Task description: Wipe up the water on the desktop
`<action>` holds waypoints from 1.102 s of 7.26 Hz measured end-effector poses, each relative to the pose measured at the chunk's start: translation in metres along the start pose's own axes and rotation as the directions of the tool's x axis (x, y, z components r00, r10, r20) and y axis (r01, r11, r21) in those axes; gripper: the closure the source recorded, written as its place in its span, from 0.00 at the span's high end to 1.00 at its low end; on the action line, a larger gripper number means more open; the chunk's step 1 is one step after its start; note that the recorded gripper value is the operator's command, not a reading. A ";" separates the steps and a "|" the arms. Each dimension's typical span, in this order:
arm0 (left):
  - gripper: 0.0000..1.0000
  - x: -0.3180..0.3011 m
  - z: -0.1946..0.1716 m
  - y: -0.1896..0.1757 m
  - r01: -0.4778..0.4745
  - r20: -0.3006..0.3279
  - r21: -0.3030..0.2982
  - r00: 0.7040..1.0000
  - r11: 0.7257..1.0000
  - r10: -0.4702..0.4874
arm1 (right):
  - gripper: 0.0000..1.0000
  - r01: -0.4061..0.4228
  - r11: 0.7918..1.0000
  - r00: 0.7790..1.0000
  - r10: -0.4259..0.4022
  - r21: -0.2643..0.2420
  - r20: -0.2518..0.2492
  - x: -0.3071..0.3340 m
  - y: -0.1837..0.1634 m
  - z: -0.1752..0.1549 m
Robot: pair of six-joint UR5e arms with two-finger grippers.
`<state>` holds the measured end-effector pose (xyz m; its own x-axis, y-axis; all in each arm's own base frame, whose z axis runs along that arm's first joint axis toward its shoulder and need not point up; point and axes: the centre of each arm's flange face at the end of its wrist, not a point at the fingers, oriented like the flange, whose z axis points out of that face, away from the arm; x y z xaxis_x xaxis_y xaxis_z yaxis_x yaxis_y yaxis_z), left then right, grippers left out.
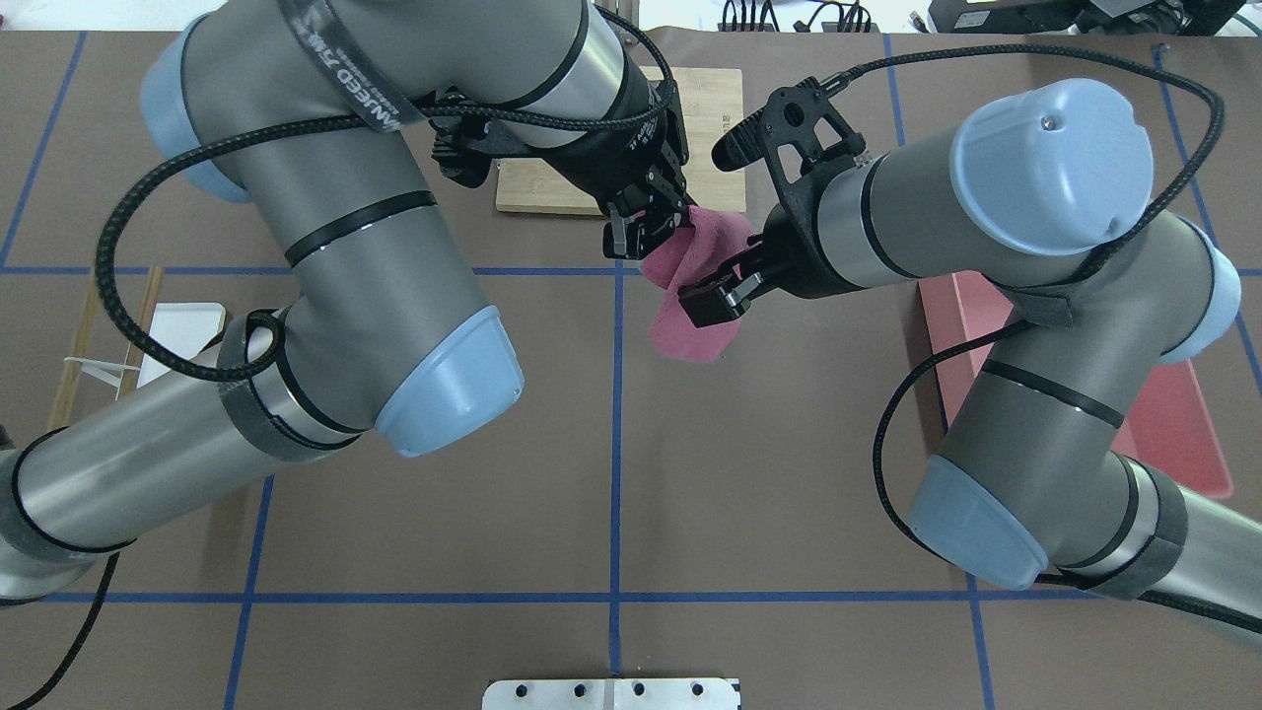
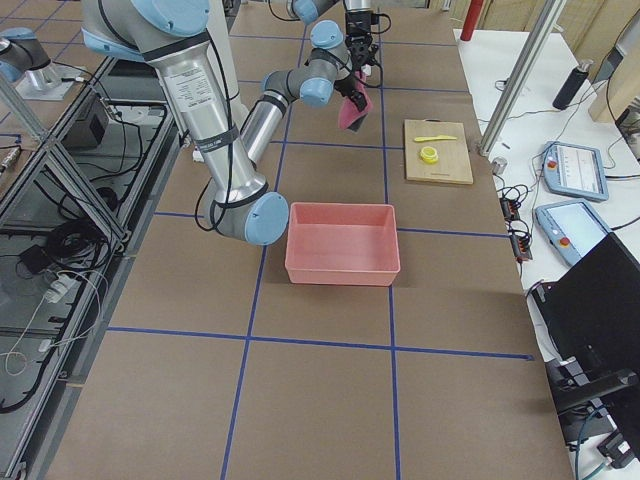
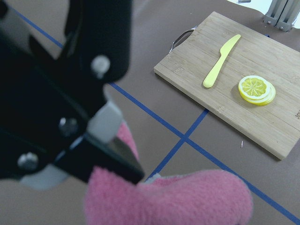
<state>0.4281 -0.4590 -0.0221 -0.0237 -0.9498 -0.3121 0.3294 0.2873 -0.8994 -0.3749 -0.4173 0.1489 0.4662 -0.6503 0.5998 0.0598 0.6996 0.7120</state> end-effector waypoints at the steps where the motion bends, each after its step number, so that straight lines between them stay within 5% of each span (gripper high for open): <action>1: 0.00 -0.005 0.003 0.004 -0.004 0.010 -0.004 1.000 1.000 0.004 | 0.53 -0.005 1.000 1.000 0.005 0.001 0.000 0.000 0.000 0.000; 2: 0.00 -0.008 0.004 0.005 -0.005 0.015 -0.006 1.000 1.000 0.005 | 0.34 -0.017 1.000 1.000 0.017 0.001 0.001 0.000 0.000 -0.001; 5: 0.00 -0.010 0.004 0.000 -0.011 0.016 -0.003 1.000 1.000 0.011 | 0.04 -0.079 0.997 0.997 0.079 0.000 0.003 -0.001 0.001 -0.001; 8: 0.00 -0.002 -0.005 -0.020 -0.017 -0.004 0.013 1.000 1.000 0.017 | 0.03 -0.100 0.995 0.995 0.100 -0.004 0.002 0.000 0.004 0.000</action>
<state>0.4167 -0.4617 -0.0054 -0.0221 -0.9443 -0.3284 0.3419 0.3016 -0.8900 -0.3745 -0.4148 0.1514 0.4683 -0.5779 0.6684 0.0164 0.7620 0.6474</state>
